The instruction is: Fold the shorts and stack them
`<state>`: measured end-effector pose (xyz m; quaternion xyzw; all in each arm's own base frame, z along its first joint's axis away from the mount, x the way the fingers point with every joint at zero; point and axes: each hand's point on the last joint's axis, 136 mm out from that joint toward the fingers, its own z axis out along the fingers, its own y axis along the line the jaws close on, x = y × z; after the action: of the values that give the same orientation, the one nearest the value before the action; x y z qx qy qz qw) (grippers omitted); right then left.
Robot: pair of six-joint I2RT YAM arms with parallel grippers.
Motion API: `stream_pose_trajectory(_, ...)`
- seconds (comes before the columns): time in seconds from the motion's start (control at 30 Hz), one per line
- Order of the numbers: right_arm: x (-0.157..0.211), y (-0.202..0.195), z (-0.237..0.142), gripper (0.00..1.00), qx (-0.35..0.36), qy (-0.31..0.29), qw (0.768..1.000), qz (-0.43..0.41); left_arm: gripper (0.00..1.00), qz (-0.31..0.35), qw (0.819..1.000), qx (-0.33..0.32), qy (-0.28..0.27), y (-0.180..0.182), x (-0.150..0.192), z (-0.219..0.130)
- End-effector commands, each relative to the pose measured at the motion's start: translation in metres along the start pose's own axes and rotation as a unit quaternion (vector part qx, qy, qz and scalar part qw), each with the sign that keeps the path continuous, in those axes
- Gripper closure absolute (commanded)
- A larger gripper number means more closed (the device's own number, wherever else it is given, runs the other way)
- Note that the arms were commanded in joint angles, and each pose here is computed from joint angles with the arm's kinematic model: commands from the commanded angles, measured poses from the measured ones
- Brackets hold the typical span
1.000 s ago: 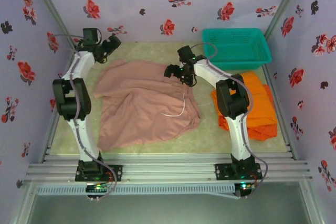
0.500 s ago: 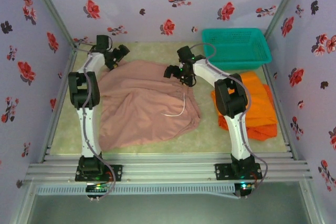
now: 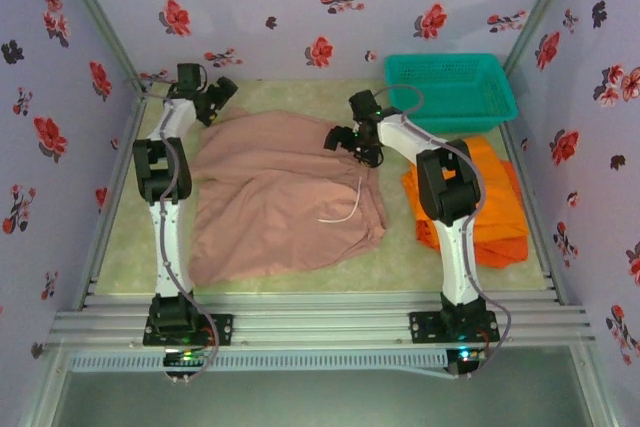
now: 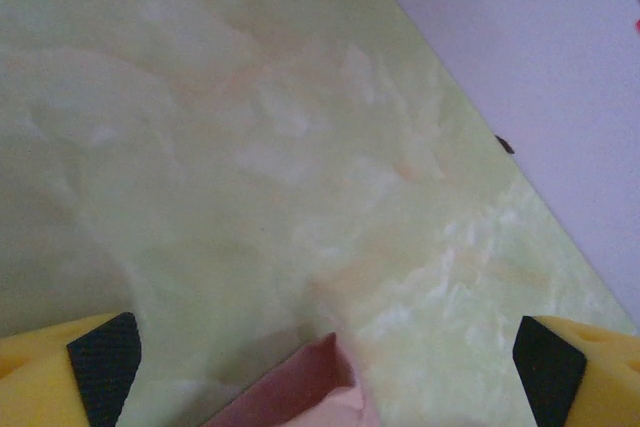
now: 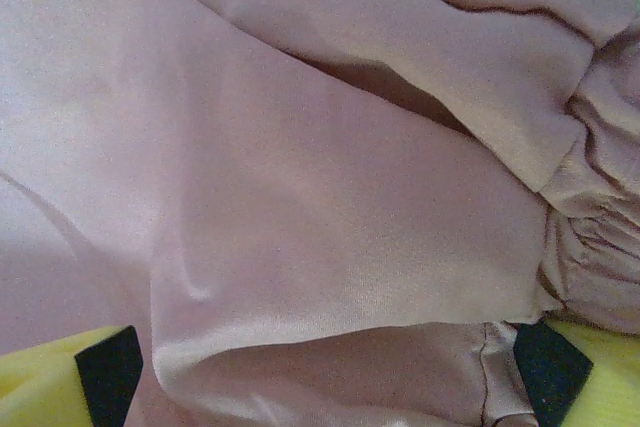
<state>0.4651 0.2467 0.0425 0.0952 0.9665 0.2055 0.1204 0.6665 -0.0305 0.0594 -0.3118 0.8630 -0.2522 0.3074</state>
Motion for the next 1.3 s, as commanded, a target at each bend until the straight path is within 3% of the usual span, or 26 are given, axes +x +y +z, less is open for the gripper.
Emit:
stream_pose_trajectory(0.0,0.0,-0.026,-0.003,0.01,0.039,-0.001,0.999,0.022,0.01,-0.024,0.998,-0.047,-0.017,0.047,-0.009,0.023)
stream_pose_trajectory(0.1,0.0,-0.025,-0.002,0.01,0.037,0.0,0.999,0.025,0.01,-0.028,0.998,-0.041,-0.034,0.047,-0.023,0.026)
stream_pose_trajectory(0.23,-0.004,-0.018,-0.003,0.01,0.025,-0.002,0.999,0.027,0.01,0.002,0.998,-0.01,-0.059,0.014,-0.041,0.001)
stream_pose_trajectory(0.37,-0.011,0.007,-0.015,0.01,-0.022,-0.015,1.0,0.011,0.01,0.05,0.993,0.031,-0.105,-0.037,-0.062,-0.07)
stream_pose_trajectory(0.5,-0.016,0.038,-0.048,0.01,-0.056,-0.046,0.997,-0.017,0.01,0.064,0.989,0.028,-0.129,-0.057,-0.059,-0.151)
stream_pose_trajectory(0.67,-0.006,0.067,-0.098,0.01,-0.077,-0.086,0.992,-0.055,0.01,0.04,0.991,0.002,-0.13,-0.04,-0.013,-0.242)
stream_pose_trajectory(0.87,0.036,0.073,-0.138,0.01,-0.088,-0.102,0.987,-0.084,0.01,-0.001,0.995,-0.013,-0.095,0.007,0.083,-0.318)
stream_pose_trajectory(1.1,0.094,0.053,-0.135,0.01,-0.099,-0.072,0.989,-0.08,0.01,-0.025,1.0,-0.016,-0.007,0.052,0.198,-0.313)
stream_pose_trajectory(1.27,0.118,0.036,-0.108,0.01,-0.096,-0.04,0.992,-0.069,0.01,-0.005,1.0,0.029,0.007,0.033,0.202,-0.282)
